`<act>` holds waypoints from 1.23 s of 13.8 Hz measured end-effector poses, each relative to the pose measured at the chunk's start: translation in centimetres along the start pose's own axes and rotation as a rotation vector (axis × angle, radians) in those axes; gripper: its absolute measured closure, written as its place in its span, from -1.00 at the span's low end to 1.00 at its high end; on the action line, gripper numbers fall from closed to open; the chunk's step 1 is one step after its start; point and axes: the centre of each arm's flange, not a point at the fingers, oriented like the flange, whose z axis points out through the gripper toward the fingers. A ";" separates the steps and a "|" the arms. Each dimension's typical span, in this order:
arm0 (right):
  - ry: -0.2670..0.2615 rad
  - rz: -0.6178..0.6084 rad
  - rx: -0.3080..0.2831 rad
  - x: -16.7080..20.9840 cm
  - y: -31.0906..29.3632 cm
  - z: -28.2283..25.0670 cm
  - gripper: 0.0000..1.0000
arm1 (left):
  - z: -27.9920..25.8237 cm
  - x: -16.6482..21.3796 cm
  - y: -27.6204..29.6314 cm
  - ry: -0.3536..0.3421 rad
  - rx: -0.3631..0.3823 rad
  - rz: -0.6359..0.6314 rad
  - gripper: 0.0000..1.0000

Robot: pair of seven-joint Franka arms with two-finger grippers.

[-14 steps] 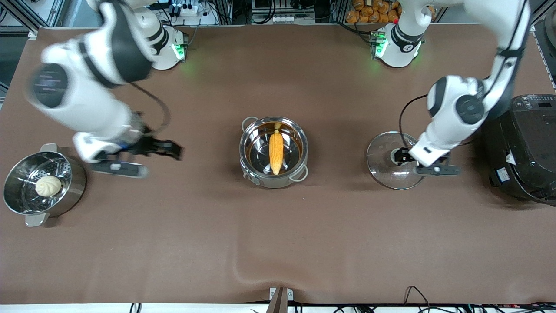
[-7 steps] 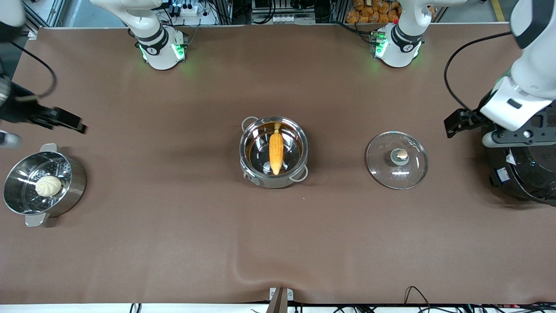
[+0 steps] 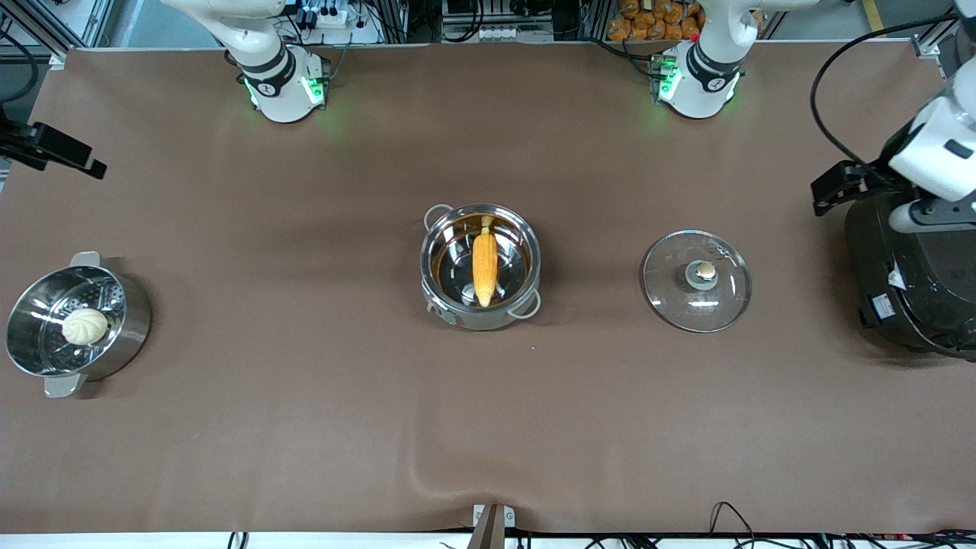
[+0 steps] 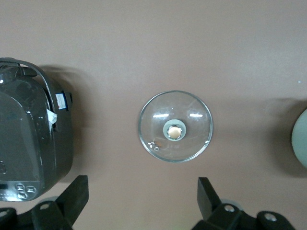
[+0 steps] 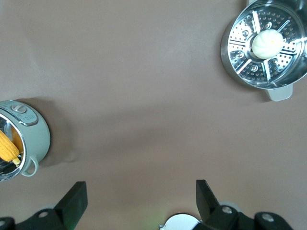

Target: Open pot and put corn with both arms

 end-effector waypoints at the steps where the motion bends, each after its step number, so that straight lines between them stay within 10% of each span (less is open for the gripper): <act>1: 0.005 -0.023 -0.010 -0.2 0.6 -0.2 -1.00 | 0.2 -0.1 -0.7 -0.016 -0.003 0.005 -1.00; 17: 0.086 -0.234 -0.084 -0.2 0.1 -1.3 -1.00 | 0.3 -2.8 -0.7 -0.034 -0.080 0.019 -1.00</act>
